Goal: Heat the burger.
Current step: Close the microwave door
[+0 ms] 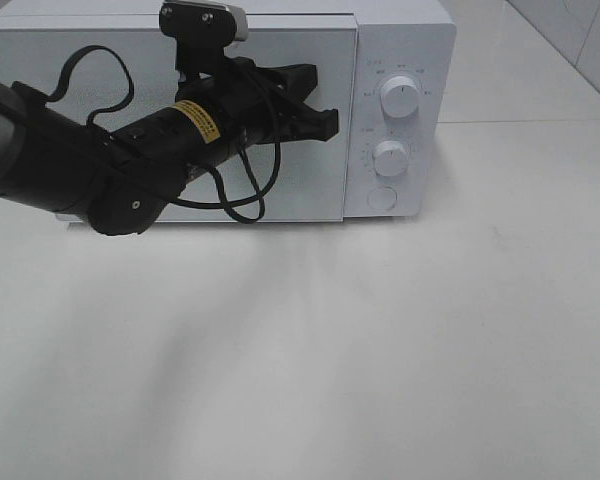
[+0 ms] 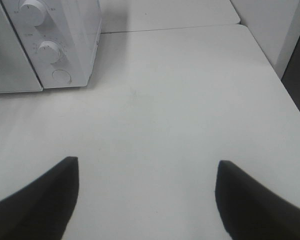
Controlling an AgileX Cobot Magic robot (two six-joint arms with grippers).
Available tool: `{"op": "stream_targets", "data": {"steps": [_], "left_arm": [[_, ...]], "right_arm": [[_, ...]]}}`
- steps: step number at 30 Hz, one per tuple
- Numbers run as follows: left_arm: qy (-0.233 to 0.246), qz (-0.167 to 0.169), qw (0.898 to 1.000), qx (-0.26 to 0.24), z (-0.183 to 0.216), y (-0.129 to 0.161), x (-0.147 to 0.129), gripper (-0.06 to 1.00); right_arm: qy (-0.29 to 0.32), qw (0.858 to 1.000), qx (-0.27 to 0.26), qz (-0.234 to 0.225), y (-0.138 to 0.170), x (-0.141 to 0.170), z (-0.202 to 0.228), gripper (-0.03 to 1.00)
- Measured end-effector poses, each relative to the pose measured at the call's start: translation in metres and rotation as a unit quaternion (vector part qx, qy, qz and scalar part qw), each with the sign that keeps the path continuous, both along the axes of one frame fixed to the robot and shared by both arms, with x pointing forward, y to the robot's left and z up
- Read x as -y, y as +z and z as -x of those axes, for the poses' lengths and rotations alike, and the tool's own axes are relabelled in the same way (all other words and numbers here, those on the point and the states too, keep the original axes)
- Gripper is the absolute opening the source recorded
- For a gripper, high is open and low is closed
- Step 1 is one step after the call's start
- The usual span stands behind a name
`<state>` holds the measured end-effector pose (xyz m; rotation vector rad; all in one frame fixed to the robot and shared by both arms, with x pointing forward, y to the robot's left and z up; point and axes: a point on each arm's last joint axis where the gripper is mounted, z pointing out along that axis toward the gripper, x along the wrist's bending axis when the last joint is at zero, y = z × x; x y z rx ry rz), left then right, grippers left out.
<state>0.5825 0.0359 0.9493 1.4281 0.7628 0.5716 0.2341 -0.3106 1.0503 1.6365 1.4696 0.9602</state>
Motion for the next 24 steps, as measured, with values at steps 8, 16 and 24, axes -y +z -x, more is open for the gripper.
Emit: {"op": "stream_targets", "data": {"steps": [8,16,24], "left_arm": [[0.007,-0.009,1.0,0.005,-0.008,-0.003,0.005,0.0],[0.0,-0.009,1.0,0.001,-0.006,-0.004,0.009,0.0],[-0.023,-0.041,0.998,-0.051,0.027,-0.008,0.012,0.0]], "right_arm": [[0.0,1.0,0.0,0.0,0.0,0.0,0.0,0.73],[0.0,1.0,0.0,0.0,0.0,0.0,0.0,0.73],[0.0,1.0,0.0,0.0,0.0,0.0,0.0,0.73]]}}
